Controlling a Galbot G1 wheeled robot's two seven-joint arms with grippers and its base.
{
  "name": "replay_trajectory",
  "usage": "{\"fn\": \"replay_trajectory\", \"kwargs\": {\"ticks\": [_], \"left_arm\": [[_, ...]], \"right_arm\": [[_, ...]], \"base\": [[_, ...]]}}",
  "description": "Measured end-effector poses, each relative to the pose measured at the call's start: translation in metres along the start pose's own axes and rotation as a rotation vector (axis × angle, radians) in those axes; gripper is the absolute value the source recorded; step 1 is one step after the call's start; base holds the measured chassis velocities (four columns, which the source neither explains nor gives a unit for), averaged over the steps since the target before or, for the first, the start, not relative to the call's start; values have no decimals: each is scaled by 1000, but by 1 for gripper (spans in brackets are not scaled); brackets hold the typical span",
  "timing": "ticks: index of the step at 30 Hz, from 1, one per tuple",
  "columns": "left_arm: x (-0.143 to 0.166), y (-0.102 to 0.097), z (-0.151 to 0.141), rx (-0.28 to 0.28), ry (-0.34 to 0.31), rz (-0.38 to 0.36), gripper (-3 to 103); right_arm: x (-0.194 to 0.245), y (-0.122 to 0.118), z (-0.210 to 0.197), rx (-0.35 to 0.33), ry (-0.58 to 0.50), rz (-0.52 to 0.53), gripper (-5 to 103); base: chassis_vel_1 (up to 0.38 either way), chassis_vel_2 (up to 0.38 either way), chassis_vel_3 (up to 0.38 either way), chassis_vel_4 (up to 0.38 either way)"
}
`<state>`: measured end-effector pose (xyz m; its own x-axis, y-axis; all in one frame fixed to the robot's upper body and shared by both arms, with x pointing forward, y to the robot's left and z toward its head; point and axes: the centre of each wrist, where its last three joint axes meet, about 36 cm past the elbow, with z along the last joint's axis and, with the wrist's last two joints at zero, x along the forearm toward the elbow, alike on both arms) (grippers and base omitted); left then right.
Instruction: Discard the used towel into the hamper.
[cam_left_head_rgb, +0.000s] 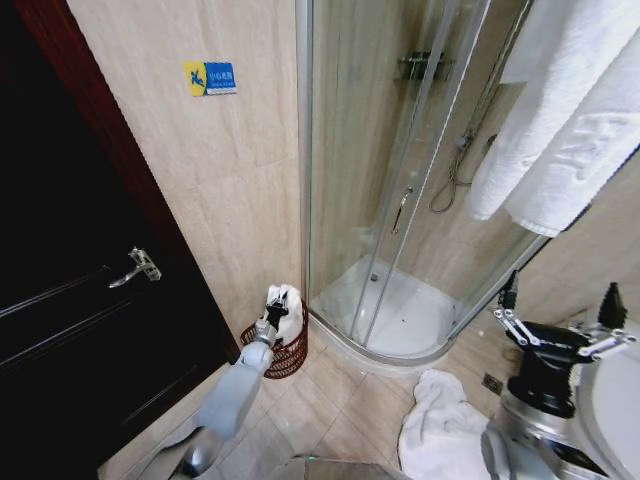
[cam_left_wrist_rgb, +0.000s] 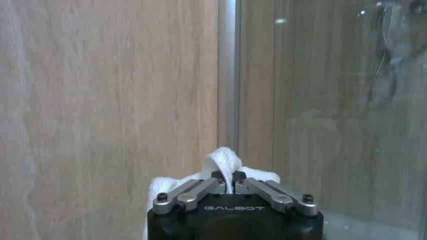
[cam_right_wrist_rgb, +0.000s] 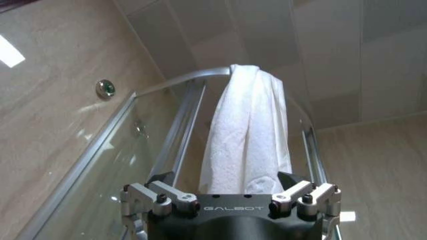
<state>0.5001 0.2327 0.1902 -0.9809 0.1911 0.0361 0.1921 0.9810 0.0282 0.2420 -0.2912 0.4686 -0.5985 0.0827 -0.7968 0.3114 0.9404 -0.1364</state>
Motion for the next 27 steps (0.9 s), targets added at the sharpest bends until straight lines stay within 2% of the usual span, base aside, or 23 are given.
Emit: {"fn": "replay_trajectory", "kwargs": {"ticks": [7, 13, 15, 17, 20, 27], "left_arm": [[-8, 7, 12, -31, 34, -4, 2], [-10, 17, 31, -61, 104, -6, 2], [-10, 18, 32, -64, 111, -6, 2], [-12, 25, 42, -76, 153, -8, 2], [-13, 29, 46, -82, 180, -1, 2], [-19, 25, 52, -113, 218, 20, 2]], "right_arm": [[-2, -2, -6, 6, -14, -7, 100], [-4, -1, -12, 3, -22, -7, 100], [-4, -1, -13, 3, -22, -7, 100], [-4, -1, -14, 2, -23, -8, 100], [-4, -1, -16, 2, -26, -10, 100], [-6, -1, -17, 2, -33, -11, 100]], "base": [[0, 0, 0, 0], [0, 0, 0, 0], [0, 0, 0, 0], [0, 0, 0, 0], [0, 0, 0, 0], [0, 0, 0, 0]]}}
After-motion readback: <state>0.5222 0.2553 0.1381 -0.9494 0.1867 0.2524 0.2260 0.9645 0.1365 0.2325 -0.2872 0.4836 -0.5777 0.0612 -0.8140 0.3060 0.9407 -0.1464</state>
